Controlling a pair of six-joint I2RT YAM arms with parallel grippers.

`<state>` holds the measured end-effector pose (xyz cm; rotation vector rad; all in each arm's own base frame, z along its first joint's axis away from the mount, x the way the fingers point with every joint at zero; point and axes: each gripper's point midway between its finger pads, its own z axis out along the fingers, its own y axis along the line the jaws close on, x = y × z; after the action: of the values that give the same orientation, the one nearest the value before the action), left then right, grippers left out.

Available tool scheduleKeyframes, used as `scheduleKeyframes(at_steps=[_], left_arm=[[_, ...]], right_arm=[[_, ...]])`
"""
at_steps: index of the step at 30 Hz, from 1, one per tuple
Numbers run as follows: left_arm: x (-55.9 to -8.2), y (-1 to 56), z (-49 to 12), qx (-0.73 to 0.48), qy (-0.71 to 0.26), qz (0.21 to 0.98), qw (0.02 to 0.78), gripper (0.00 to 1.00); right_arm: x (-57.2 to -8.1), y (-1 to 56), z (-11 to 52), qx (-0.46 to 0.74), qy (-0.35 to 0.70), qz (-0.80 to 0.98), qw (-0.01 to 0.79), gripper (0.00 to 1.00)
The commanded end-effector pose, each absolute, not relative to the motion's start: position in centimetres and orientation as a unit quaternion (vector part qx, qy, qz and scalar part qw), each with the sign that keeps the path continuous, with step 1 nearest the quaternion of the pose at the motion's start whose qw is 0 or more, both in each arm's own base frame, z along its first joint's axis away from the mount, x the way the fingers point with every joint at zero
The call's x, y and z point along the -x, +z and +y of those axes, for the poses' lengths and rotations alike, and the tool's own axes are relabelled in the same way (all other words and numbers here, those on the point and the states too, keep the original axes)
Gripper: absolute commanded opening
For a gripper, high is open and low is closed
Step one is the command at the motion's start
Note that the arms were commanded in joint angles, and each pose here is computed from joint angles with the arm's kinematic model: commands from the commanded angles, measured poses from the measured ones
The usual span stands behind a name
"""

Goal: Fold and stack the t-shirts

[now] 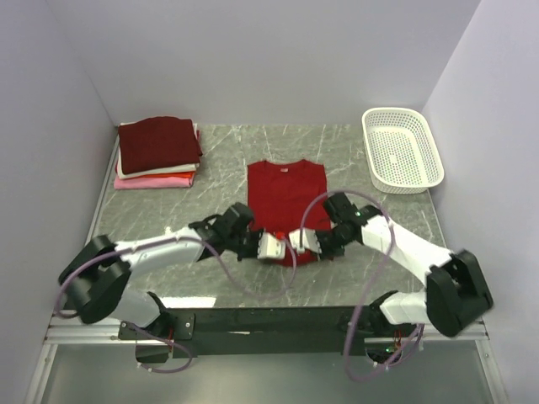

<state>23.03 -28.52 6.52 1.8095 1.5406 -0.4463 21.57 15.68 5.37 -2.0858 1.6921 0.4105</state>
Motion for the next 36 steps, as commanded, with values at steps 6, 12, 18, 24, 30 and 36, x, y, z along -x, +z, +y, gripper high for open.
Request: scheduleKeyframes(at_steps=[6,12,18,24,30,36], left_arm=[[-15.2,9.4,-28.8,-0.691,-0.251,0.587,0.339,0.0],[-18.9,10.7,-28.8,-0.699,-0.213,0.581,0.357,0.01],[-27.7,15.6,-28.7,-0.655,-0.19,0.579,0.446,0.0],[-37.4,16.7,-28.3,-0.615,-0.169,0.611,0.47,0.0],[-45.4,15.7,-27.7,-0.562,-0.141,0.641,0.503,0.0],[-51.5,15.8,-27.2,-0.494,-0.125,0.661,0.551,0.01]], right_arm=[[-16.1,8.1,14.8,0.728,0.177,0.626,0.216,0.0],[-20.5,11.3,14.9,0.684,0.152,0.664,0.261,0.0],[-28.5,15.4,15.6,0.637,0.129,0.696,0.305,0.0],[-37.1,17.5,16.8,0.596,0.111,0.724,0.33,0.0],[-45.7,17.0,16.3,0.538,0.066,0.763,0.353,0.0],[-51.5,15.9,15.4,0.481,0.038,0.79,0.379,0.0]])
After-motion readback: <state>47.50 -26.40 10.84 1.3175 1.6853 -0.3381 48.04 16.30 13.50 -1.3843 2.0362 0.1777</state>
